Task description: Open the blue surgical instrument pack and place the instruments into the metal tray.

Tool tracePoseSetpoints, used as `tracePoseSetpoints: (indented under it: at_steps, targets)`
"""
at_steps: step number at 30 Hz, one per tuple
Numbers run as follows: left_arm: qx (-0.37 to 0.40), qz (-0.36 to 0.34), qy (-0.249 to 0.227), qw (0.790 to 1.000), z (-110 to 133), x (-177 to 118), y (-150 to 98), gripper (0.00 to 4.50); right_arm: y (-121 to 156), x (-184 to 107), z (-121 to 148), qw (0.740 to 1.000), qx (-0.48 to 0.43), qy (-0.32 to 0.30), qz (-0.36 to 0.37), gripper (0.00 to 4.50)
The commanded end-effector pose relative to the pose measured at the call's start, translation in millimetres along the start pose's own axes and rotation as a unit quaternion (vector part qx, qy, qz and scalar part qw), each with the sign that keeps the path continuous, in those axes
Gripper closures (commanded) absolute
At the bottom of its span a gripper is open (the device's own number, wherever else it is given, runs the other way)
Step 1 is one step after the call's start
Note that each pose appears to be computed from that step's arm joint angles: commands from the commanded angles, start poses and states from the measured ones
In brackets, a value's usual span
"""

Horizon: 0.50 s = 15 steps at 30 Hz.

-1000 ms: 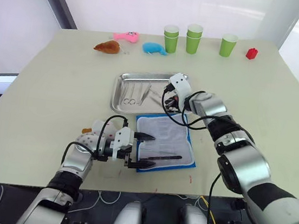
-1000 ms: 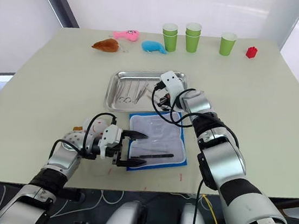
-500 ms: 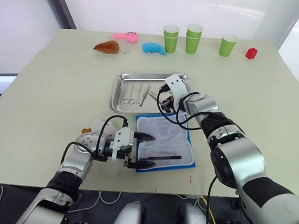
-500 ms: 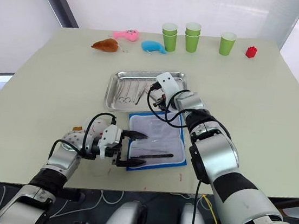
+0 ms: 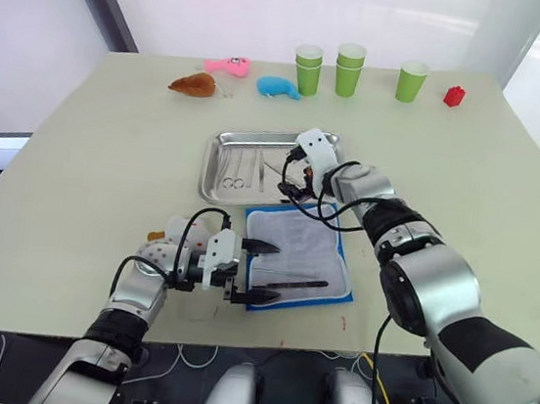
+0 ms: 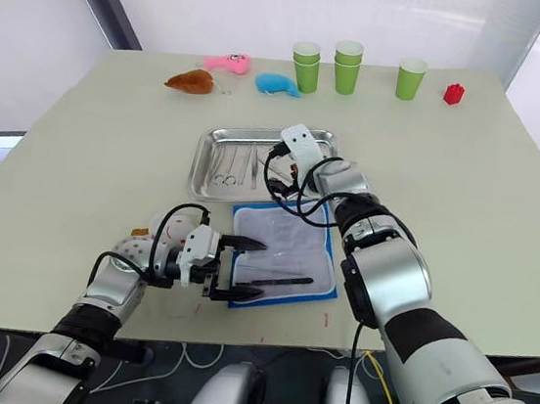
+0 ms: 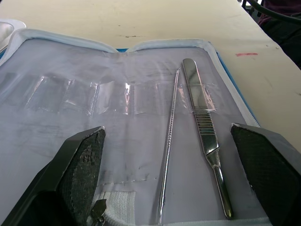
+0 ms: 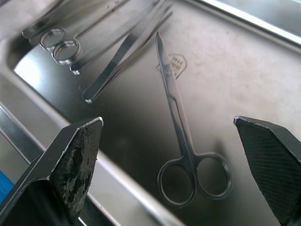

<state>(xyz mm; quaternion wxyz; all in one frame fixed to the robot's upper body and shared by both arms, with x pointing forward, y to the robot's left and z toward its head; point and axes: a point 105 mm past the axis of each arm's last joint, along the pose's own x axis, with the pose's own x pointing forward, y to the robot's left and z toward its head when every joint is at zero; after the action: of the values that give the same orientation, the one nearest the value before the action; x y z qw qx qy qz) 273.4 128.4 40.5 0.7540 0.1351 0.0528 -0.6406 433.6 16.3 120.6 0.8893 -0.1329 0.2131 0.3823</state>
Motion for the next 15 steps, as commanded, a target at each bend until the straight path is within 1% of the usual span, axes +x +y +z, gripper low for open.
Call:
tracePoseSetpoints:
  at_steps: [1,4,5,7,11,15]
  targets:
    - [-0.122,-0.034,0.075,0.989,-59.1,4.7,-41.4,0.00,-4.2,-13.4,43.0,0.997,-0.034,-0.073,0.015,0.04]
    - [-0.122,-0.035,0.075,0.989,-59.0,4.3,-41.7,0.00,-3.6,-22.9,49.3,0.990,-0.061,-0.118,0.055,0.04]
    - [-0.122,-0.035,0.075,0.989,-59.0,4.2,-41.9,0.00,-1.7,-27.1,51.0,0.985,-0.069,-0.141,0.073,0.04]
    - [-0.122,-0.036,0.075,0.989,-59.0,4.1,-42.3,0.00,0.0,-35.3,49.1,0.977,-0.077,-0.172,0.099,0.04]
    - [-0.123,-0.038,0.076,0.989,-59.0,3.9,-42.6,0.00,1.2,-52.8,36.4,0.964,-0.099,-0.211,0.129,0.04]
    - [-0.122,-0.040,0.076,0.989,-58.9,3.8,-42.5,0.00,1.3,-71.8,12.1,0.960,-0.104,-0.211,0.155,0.04]
